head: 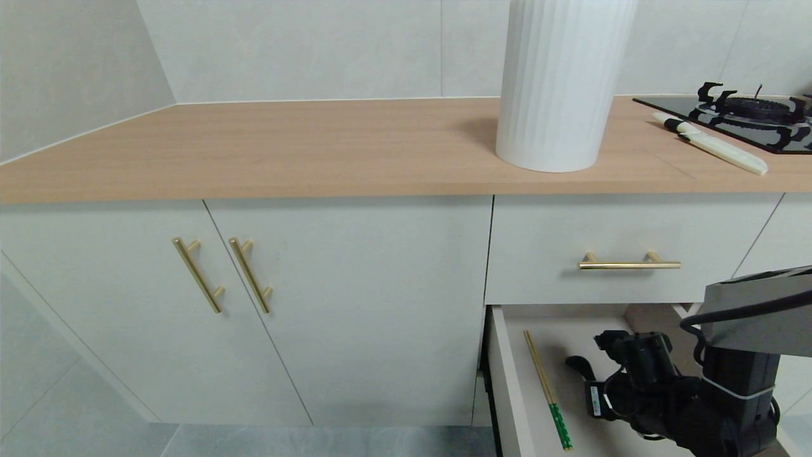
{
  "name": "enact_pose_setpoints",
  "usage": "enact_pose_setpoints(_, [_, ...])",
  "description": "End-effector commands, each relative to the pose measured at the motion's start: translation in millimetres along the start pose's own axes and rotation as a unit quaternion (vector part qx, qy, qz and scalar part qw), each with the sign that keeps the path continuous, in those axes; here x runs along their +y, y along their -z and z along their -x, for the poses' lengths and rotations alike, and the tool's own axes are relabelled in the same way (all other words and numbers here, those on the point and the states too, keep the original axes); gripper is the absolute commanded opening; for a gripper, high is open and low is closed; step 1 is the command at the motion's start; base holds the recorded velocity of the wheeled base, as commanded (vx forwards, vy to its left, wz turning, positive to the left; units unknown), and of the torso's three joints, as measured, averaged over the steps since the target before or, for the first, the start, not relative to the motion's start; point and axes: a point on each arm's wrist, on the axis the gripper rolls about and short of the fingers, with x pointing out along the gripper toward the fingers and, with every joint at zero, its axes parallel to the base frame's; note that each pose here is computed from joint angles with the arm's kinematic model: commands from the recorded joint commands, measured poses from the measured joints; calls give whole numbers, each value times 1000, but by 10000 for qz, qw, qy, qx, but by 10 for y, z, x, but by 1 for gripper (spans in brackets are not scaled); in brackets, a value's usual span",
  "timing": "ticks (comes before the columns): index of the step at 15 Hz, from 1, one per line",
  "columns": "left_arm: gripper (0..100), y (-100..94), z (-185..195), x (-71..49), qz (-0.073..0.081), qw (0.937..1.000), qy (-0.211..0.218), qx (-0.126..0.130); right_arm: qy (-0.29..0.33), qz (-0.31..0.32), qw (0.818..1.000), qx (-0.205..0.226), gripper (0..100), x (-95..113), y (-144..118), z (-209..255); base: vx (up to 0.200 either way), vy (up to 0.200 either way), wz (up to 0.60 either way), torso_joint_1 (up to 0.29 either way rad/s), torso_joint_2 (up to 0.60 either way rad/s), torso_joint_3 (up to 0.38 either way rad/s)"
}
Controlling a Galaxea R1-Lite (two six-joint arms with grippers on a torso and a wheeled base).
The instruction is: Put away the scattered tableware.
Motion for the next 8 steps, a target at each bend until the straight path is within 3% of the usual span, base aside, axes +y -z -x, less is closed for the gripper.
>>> enact_pose_setpoints(1, [100, 0, 0, 0, 1, 10000, -3, 2, 4, -2, 10000, 8, 100, -2, 3, -2, 0, 0, 0, 0, 0, 0])
enact_pose_setpoints(8, [100, 0, 0, 0, 1, 10000, -3, 2, -11, -17, 9999, -98, 100, -1, -47, 60, 0, 0, 0, 0, 0, 0])
